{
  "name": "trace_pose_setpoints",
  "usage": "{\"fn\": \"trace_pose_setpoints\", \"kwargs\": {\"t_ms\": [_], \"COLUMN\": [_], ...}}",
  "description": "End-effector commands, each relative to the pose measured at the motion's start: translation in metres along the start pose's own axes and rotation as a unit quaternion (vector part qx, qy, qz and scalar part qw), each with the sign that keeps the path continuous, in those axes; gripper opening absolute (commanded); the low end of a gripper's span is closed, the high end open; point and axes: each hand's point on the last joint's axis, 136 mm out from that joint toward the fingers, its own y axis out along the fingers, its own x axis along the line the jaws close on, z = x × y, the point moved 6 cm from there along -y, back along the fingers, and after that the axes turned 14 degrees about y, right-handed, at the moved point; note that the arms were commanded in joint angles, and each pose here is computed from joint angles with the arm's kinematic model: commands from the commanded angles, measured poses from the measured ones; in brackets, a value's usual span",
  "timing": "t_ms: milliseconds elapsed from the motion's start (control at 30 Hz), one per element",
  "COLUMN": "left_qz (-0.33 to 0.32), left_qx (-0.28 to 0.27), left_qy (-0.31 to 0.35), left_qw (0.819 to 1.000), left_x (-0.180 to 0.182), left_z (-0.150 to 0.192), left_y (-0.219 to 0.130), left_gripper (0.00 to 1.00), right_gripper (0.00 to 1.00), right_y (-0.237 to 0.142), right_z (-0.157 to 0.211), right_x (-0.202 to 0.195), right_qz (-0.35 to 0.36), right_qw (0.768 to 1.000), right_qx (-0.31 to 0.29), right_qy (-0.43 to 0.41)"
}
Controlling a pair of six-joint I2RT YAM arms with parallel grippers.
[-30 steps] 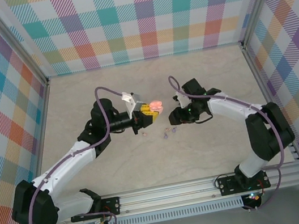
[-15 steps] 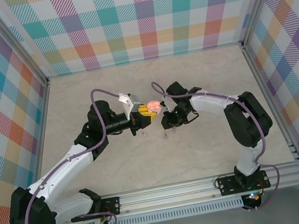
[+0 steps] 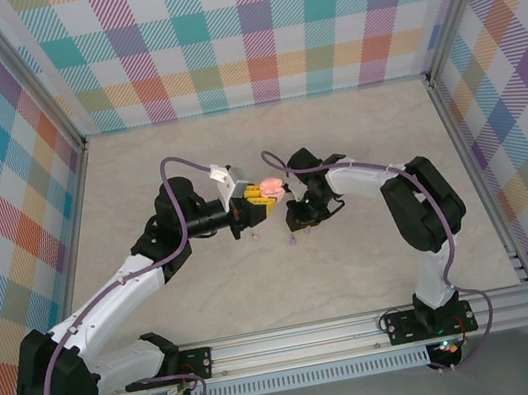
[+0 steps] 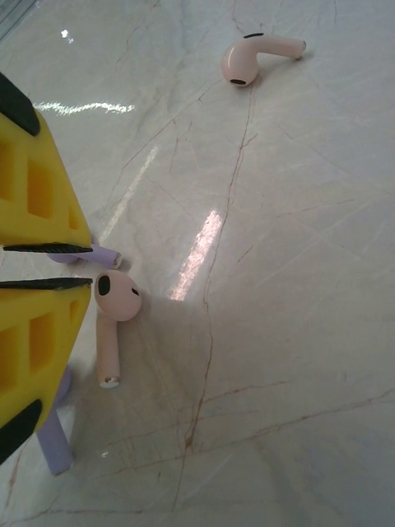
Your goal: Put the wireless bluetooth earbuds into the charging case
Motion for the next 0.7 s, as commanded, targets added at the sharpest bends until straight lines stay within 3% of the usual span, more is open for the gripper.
{"fn": "trace_pose_setpoints", "kwargs": {"t_ms": [0,667], "left_qz": [0.004,-0.004], "left_qx": [-0.002,0.005], "left_qy": [0.002,0.000], "left_qw": [1.000,1.000], "left_x": [-0.006,-0.006], "left_z": [-0.001,0.001], "left_y": [-0.002,-0.004], "left_gripper": [0.19,0.19], "right_gripper": [0.20,0.20], "right_y": [0.003,0.002], "right_z": [-0.002,-0.034], "right_x": [0.004,0.010], "right_qz": [0.010,0.037], "right_qw": [1.000,0.996], "right_qx": [0.006,-0.056], "right_qy": [0.002,0.058]}}
